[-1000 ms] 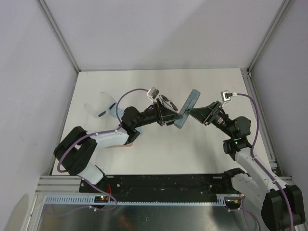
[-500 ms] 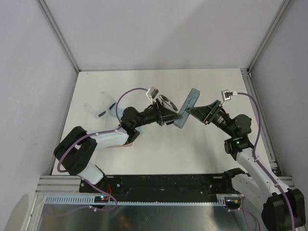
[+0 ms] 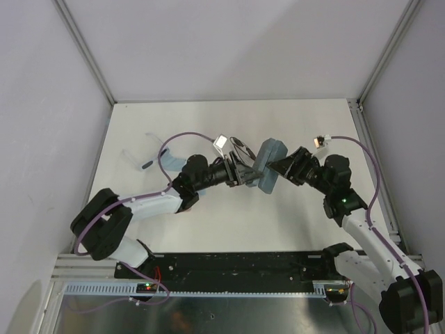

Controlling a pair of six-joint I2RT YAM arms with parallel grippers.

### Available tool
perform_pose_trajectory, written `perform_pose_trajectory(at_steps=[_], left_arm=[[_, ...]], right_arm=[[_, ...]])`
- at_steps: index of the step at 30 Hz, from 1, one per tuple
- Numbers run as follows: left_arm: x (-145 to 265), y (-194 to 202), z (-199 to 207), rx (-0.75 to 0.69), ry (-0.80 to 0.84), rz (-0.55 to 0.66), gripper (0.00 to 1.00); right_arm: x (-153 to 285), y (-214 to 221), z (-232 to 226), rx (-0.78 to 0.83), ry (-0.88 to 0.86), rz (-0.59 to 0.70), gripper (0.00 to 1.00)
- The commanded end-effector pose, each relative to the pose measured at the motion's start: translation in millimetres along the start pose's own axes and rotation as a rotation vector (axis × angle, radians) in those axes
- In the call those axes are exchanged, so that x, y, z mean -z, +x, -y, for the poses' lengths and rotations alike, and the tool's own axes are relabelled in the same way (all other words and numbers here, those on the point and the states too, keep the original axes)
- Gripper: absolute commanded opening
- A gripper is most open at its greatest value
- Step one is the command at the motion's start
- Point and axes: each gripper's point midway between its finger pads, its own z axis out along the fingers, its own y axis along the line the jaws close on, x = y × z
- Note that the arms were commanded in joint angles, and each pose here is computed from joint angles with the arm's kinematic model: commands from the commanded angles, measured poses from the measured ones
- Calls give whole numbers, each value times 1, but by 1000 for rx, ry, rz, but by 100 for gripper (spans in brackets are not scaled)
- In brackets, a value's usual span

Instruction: Organize the sunglasses

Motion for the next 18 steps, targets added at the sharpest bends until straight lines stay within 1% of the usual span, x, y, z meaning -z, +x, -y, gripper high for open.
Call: perform_pose_trajectory(at_steps=[1,5,7,9,10,11,13,16,17,18], left_arm=[[2,-10,-18,-245,-207,59,29],[6,-8,-34,-313,-329,58,28],[7,-8,-40,-337,-371,62,28],[9,-6,-47,-348,-406,67,28],[11,-5,-51,-347,-420,67,28],[12,-4,-54,-342,-430,69,28],[14,-2,-60,-336,-443,68,28],[17,0,-64,-325,-451,64,28],[17,0,-65,-328,-453,62,28],[18,-1,-65,-334,-456,66,28]], right_arm=[[-2,7,27,62,161,-21,30],[-3,15,44,80,252,-45,32],[-4,18,49,80,274,-54,34],[-3,19,51,82,284,-59,39],[-3,19,51,84,286,-60,48],[-2,19,52,84,289,-60,60],[0,19,50,93,286,-57,75],[6,17,46,107,278,-50,91],[9,15,44,112,273,-42,95],[12,14,43,121,269,-38,97]])
